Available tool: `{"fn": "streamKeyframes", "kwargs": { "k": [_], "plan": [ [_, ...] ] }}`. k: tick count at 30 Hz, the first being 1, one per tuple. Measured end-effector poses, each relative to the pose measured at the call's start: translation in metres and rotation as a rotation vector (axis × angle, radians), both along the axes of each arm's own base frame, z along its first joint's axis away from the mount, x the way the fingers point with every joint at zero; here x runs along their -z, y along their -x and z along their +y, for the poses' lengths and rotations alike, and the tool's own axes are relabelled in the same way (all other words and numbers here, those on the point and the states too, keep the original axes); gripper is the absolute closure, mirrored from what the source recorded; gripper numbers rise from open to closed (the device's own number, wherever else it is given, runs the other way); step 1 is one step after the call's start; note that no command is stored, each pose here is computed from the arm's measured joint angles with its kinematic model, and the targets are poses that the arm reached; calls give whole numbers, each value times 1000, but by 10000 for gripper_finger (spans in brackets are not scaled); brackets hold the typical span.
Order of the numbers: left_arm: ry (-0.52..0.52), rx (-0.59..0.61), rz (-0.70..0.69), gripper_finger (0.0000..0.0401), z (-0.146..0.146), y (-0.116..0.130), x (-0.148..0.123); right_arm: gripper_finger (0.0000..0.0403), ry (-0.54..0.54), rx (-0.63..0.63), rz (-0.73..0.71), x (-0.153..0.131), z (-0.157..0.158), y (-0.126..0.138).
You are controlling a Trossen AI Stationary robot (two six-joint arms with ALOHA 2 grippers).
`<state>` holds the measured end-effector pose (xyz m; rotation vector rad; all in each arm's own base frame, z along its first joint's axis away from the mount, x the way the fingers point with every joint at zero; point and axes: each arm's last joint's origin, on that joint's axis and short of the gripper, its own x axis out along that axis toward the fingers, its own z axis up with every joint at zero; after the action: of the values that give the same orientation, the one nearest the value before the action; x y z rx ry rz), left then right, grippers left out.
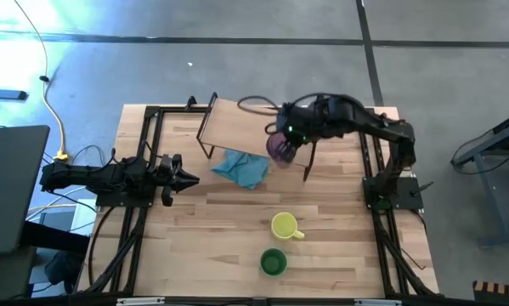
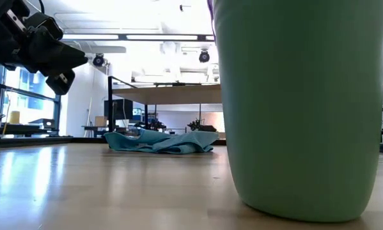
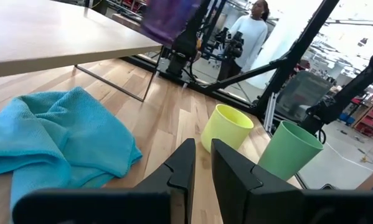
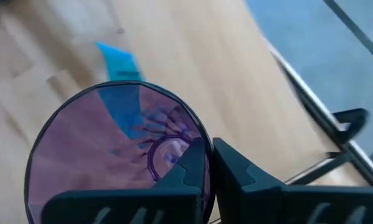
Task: Stack small to large cups/mugs on shelf
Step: Put the purple cup on the shelf
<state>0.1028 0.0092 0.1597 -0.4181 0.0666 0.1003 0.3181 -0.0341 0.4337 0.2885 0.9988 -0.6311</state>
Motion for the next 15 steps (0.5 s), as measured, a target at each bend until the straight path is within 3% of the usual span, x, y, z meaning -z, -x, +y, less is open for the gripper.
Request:
{"fn": "streamKeyframes", "kwargs": {
  "k": [15],
  "plan": [
    [36, 0, -3, 359, 0, 0, 0, 403, 25, 138, 31, 0, -59, 13]
  ]
}}
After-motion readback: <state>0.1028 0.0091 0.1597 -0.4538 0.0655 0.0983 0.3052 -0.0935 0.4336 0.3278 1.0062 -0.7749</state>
